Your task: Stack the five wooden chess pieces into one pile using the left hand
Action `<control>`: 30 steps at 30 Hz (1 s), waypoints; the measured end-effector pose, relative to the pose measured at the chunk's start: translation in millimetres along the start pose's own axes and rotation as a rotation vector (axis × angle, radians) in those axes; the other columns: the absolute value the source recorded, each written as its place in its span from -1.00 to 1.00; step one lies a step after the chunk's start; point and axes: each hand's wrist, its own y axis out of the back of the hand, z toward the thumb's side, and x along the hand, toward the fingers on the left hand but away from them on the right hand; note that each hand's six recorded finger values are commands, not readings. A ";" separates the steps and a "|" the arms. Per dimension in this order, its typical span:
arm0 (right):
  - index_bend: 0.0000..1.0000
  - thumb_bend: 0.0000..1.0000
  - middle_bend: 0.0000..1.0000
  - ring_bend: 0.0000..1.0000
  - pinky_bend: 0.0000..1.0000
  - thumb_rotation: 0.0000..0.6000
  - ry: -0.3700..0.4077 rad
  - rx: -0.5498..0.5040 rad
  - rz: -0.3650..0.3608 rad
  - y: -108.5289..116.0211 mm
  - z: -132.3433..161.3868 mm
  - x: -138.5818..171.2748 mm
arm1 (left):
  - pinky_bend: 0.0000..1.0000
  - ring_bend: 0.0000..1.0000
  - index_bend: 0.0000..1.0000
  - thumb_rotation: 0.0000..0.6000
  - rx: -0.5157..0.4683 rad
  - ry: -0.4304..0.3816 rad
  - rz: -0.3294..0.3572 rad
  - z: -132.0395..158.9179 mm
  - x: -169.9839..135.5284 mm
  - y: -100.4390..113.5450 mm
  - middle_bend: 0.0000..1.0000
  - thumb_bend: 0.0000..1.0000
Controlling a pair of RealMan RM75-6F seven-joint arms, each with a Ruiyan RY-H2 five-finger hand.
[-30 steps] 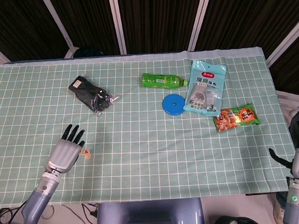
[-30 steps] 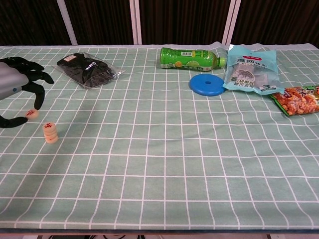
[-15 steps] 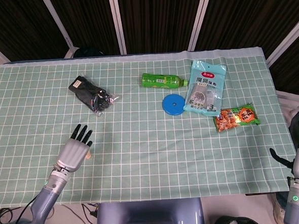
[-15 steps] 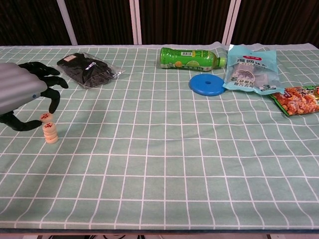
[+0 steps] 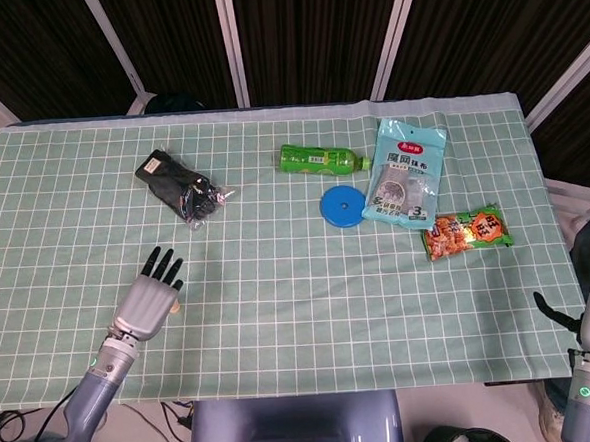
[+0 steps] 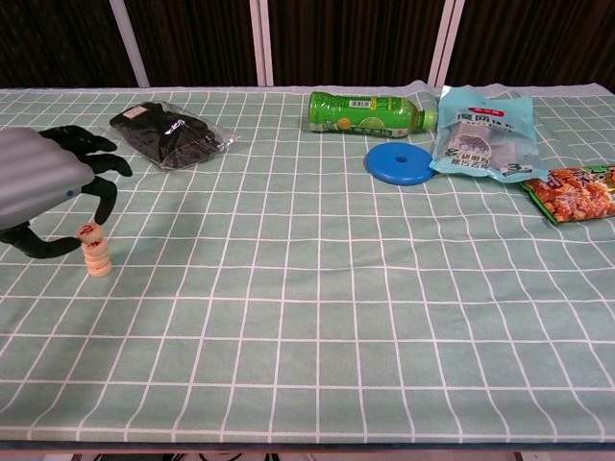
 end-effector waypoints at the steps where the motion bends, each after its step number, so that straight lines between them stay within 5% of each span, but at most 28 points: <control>1: -0.87 -0.51 -1.00 -0.96 -1.00 1.00 0.000 0.001 0.000 -0.1 0.0 0.1 | -0.86 -1.00 0.05 1.00 0.000 0.001 -0.001 -0.2 0.0 -0.7 -0.72 -0.32; 30: -0.87 -0.51 -1.00 -0.96 -1.00 1.00 -0.002 0.000 -0.001 0.4 -0.1 0.3 | -0.87 -1.00 0.01 1.00 0.015 0.009 -0.007 0.0 2.5 -5.6 -0.72 -0.32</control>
